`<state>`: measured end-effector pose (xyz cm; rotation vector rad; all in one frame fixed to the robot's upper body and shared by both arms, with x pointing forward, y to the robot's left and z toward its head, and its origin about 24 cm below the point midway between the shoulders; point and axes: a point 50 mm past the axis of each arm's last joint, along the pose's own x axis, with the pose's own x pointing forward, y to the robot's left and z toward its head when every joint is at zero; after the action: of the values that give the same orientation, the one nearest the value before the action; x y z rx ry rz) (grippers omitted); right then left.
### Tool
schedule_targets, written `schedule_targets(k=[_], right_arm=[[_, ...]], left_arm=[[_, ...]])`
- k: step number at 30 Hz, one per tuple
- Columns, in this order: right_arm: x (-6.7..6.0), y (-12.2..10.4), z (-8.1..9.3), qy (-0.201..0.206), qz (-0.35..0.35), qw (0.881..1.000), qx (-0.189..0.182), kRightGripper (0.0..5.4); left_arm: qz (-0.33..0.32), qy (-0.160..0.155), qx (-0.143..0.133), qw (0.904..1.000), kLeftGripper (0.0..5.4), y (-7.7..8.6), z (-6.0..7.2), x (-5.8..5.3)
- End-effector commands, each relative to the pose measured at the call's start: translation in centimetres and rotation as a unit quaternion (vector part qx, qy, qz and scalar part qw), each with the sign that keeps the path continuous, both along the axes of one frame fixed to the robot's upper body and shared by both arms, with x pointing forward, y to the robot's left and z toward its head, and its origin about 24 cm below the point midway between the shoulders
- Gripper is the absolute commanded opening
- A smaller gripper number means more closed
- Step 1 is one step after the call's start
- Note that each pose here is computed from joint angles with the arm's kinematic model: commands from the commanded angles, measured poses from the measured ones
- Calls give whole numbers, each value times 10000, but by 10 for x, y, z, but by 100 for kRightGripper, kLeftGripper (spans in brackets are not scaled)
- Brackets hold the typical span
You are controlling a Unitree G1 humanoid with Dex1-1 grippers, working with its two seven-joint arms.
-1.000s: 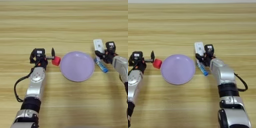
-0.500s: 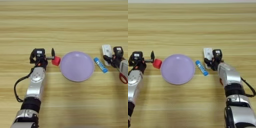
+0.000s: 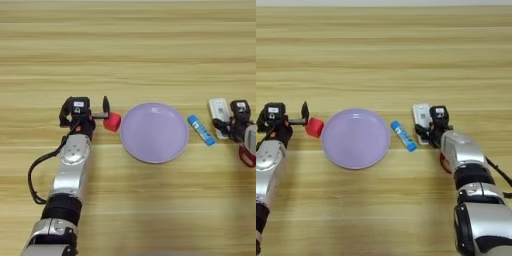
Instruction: Move the objects on the table
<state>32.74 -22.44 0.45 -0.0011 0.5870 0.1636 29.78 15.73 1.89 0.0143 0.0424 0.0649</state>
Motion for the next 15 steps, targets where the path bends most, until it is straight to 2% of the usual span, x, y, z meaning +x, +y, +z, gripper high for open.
schedule_targets(k=[1, 15], right_arm=[[0, 4, 1, 83, 218, 9997, 54, 291], [-6, 7, -1, 280, 456, 9986, -33, 291]], left_arm=[[-16, -27, 54, 10000, 540, -1, 2, 3], [-18, -30, 53, 10000, 540, -1, 2, 3]])
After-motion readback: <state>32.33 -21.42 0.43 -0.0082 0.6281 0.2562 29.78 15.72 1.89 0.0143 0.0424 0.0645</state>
